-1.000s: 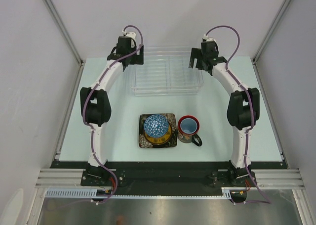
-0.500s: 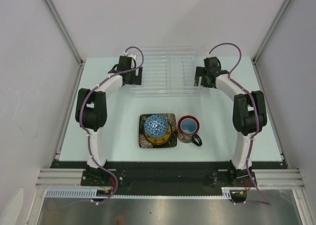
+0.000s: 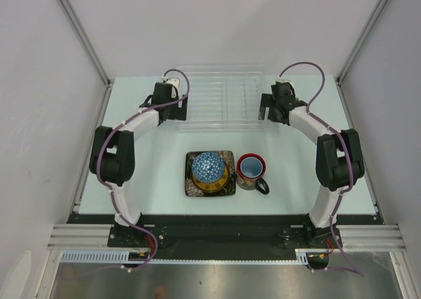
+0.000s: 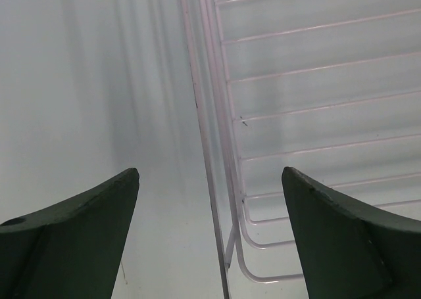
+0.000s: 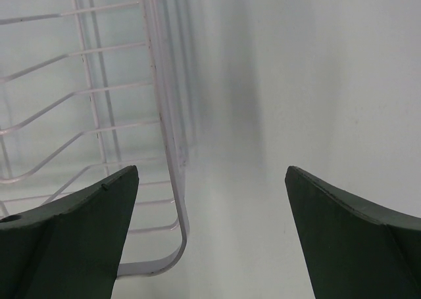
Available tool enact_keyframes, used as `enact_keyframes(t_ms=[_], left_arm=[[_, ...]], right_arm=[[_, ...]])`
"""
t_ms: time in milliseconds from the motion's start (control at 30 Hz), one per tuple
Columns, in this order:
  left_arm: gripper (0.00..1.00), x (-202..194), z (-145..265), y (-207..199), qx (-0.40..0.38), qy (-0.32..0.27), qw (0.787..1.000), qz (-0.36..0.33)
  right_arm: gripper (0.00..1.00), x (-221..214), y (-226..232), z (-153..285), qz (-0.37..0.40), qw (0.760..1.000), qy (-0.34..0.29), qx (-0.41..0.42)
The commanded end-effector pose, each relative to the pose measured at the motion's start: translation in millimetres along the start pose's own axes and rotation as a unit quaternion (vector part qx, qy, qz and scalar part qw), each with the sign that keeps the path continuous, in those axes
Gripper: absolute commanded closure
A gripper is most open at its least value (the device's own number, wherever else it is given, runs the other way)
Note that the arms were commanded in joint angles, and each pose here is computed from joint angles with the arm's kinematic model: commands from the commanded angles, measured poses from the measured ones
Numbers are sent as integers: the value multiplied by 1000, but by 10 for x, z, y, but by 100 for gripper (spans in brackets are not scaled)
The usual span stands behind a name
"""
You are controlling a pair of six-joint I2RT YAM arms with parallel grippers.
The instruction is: Load the mixed dishes into the dish rack
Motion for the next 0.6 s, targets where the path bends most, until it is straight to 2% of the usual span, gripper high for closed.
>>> enact_keyframes(t_ms=[0, 200, 567], left_arm=[[5, -17, 209, -86, -24, -11, 1000, -15], [6, -222, 326, -120, -35, 0, 999, -20], [7, -488, 562, -108, -46, 16, 999, -10]], right_arm=[[0, -208, -17, 182, 4, 1000, 12, -11], [0, -536, 43, 312, 3, 1000, 28, -4], [0, -664, 56, 378, 2, 1000, 23, 6]])
Point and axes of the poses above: each gripper's point midway between its finger pads, its own z axis back along the fingers, its own y axis along the line the jaws close on, x = y × z, the point moved 5 cm from there along z, back along the fingers, and after that the axes turned 14 degrees about z, right-handed, at the moved point
